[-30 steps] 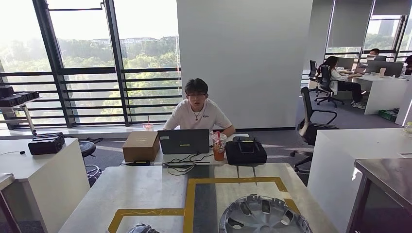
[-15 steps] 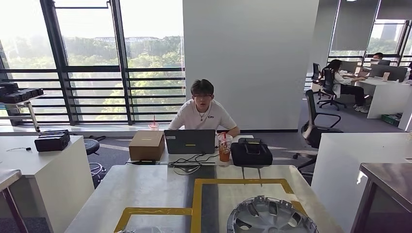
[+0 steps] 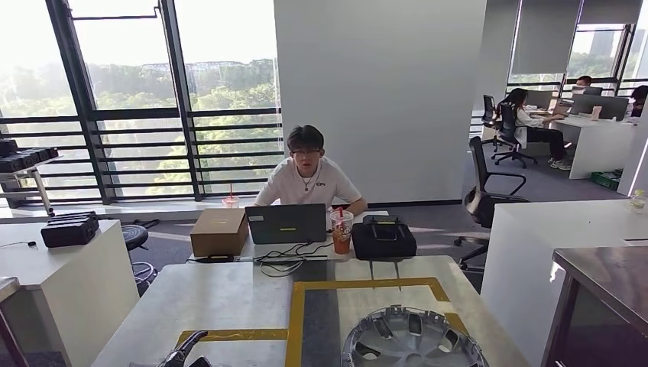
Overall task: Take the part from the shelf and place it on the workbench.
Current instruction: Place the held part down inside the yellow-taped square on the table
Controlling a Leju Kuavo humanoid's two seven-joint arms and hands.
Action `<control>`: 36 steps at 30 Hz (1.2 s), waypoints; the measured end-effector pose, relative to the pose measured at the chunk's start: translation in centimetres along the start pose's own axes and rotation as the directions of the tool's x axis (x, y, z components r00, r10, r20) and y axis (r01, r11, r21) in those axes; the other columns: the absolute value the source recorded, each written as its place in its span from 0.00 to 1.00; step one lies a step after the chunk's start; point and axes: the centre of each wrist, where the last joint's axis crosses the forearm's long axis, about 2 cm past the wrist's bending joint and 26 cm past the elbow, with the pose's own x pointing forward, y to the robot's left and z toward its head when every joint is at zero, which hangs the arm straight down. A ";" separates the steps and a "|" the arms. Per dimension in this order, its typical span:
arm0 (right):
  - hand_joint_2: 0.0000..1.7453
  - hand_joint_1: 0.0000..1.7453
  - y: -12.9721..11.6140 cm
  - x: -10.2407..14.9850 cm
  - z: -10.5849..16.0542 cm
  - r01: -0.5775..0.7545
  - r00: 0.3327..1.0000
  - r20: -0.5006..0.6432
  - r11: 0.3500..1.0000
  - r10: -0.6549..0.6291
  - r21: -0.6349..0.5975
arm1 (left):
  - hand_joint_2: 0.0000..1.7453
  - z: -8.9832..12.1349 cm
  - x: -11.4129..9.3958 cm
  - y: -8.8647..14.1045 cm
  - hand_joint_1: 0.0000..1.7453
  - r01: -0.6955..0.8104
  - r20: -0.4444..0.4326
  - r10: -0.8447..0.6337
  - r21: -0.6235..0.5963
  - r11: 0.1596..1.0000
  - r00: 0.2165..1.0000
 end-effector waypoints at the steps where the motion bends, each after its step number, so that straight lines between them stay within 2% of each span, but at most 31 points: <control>1: 0.00 0.00 0.1 0.0 0.0 0.001 1.000 0.001 1.000 -0.001 0.002 | 0.00 0.1 0.3 0.7 0.00 -0.024 0.015 0.023 0.038 0.999 1.000; 5: 0.00 0.00 0.2 -0.1 -0.1 0.004 1.000 0.003 1.000 -0.004 0.004 | 0.00 0.8 0.9 1.9 0.00 -0.083 0.061 0.076 0.129 0.988 0.995; 7: 0.00 0.00 0.2 -0.1 -0.1 0.001 1.000 0.004 1.000 -0.001 0.004 | 0.00 1.1 1.4 2.1 0.00 -0.188 0.136 0.167 0.162 0.969 0.977; 9: 0.00 0.00 0.2 -0.2 0.0 -0.002 1.000 0.004 1.000 0.002 0.005 | 0.00 1.7 2.2 2.2 0.00 -0.369 0.258 0.319 0.173 0.913 0.912; 11: 0.00 0.00 0.1 -0.4 0.1 -0.006 1.000 0.001 1.000 0.006 0.006 | 0.00 2.8 3.3 2.2 0.00 -0.578 0.408 0.487 0.133 0.805 0.772; 14: 0.00 0.00 0.0 -0.7 0.2 -0.011 1.000 -0.001 1.000 0.011 0.010 | 0.00 5.0 5.8 3.0 0.00 -0.819 0.611 0.659 -0.030 0.573 0.438; 16: 0.00 0.00 0.0 -0.7 0.3 -0.007 1.000 0.003 1.000 0.007 0.014 | 0.00 6.7 7.3 3.6 0.00 -0.880 0.688 0.691 -0.163 0.446 0.222; 18: 0.00 0.00 0.4 -0.9 0.2 0.002 1.000 0.001 1.000 -0.002 0.024 | 0.00 8.8 8.5 3.8 0.00 -0.883 0.719 0.688 -0.253 0.394 0.101; 21: 0.00 0.00 1.0 -1.2 0.1 0.004 1.000 -0.014 0.999 -0.003 0.046 | 0.00 11.9 9.4 3.5 0.00 -0.865 0.729 0.681 -0.292 0.408 0.075; 24: 0.00 0.00 1.5 -1.3 0.1 -0.003 1.000 -0.022 0.998 0.005 0.062 | 0.00 13.9 9.8 3.5 0.00 -0.850 0.737 0.671 -0.298 0.435 0.085; 28: 0.00 0.00 1.5 -1.0 0.1 -0.022 0.999 -0.024 0.998 0.024 0.056 | 0.00 15.6 9.9 3.1 0.00 -0.837 0.728 0.674 -0.286 0.466 0.126; 36: 0.00 0.00 0.3 0.0 0.4 -0.069 0.997 0.036 0.998 0.069 -0.015 | 0.00 17.6 10.0 2.5 0.00 -0.835 0.737 0.660 -0.264 0.483 0.148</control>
